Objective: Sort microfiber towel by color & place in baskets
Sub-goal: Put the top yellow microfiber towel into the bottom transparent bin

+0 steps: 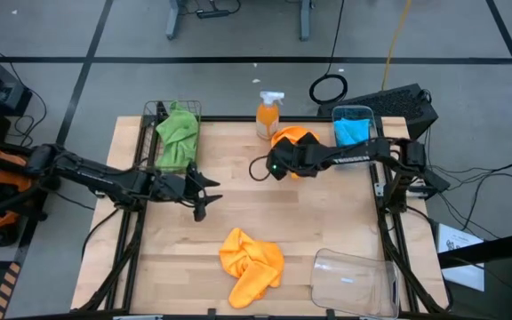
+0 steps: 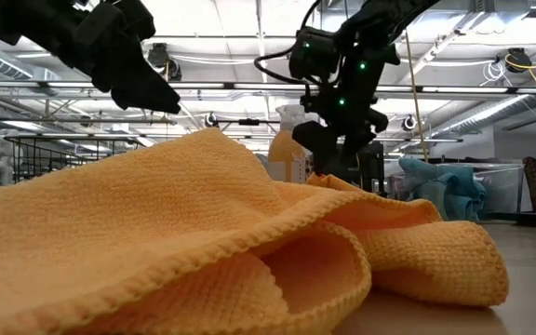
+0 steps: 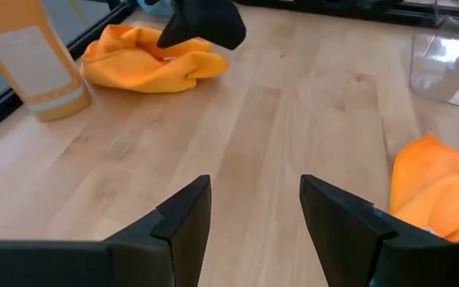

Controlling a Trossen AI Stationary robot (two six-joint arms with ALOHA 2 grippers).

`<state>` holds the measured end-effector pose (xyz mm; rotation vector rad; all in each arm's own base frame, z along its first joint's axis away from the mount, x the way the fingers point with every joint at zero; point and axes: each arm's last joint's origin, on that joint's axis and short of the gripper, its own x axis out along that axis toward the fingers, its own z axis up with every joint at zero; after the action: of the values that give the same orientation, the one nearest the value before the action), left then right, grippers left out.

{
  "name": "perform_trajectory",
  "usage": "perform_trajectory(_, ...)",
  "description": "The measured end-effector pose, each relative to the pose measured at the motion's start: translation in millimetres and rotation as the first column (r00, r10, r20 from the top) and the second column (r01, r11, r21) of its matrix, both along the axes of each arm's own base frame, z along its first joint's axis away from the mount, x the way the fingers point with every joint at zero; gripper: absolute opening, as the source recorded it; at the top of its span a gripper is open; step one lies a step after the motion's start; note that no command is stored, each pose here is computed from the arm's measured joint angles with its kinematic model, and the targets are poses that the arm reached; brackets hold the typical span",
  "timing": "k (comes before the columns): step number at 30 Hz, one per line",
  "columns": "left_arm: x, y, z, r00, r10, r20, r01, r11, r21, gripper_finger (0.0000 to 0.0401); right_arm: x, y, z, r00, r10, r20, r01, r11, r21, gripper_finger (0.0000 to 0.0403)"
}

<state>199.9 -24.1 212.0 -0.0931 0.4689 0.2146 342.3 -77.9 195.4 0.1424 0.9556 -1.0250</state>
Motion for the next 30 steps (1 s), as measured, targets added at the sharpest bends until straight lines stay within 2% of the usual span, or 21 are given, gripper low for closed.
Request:
perform_trajectory(7, 7.0, -1.4, -0.5, 0.999, -0.004, 0.037, 0.005, 1.000, -0.015, 0.0199, -3.3, -16.2, -1.3, 1.000, -0.018, 0.014, 0.017, 0.997, 0.075, 0.0331)
perform_trajectory(11, 10.0, -1.9, -1.0, 0.999, -0.006, 0.050, 0.007, 1.000, -0.015, 0.0199, -3.6, -18.9, -3.2, 1.000, 0.008, 0.011, -0.009, 0.992, 0.127, 0.0332)
perform_trajectory(15, 11.5, -2.2, -2.5, 0.999, -0.010, 0.046, 0.010, 1.000, -0.012, 0.0199, -1.8, -22.4, -15.6, 0.998, 0.038, -0.040, -0.031, 0.987, 0.161, 0.0332)
perform_trajectory(20, 12.9, -2.5, -3.0, 0.999, -0.011, 0.050, 0.011, 1.000, -0.014, 0.0199, 4.8, -26.1, -33.0, 0.997, 0.066, -0.043, -0.055, 0.975, 0.216, 0.0332)
perform_trajectory(26, 12.9, -2.5, -3.5, 0.999, -0.011, 0.046, 0.012, 1.000, -0.013, 0.0199, 7.7, -32.3, -48.9, 0.994, 0.068, -0.085, -0.050, 0.977, 0.206, 0.0330)
perform_trajectory(30, 12.9, -2.5, -3.5, 0.999, -0.011, 0.046, 0.012, 1.000, -0.013, 0.0199, 5.4, -38.4, -59.5, 0.989, 0.054, -0.136, -0.025, 0.979, 0.203, 0.0308)
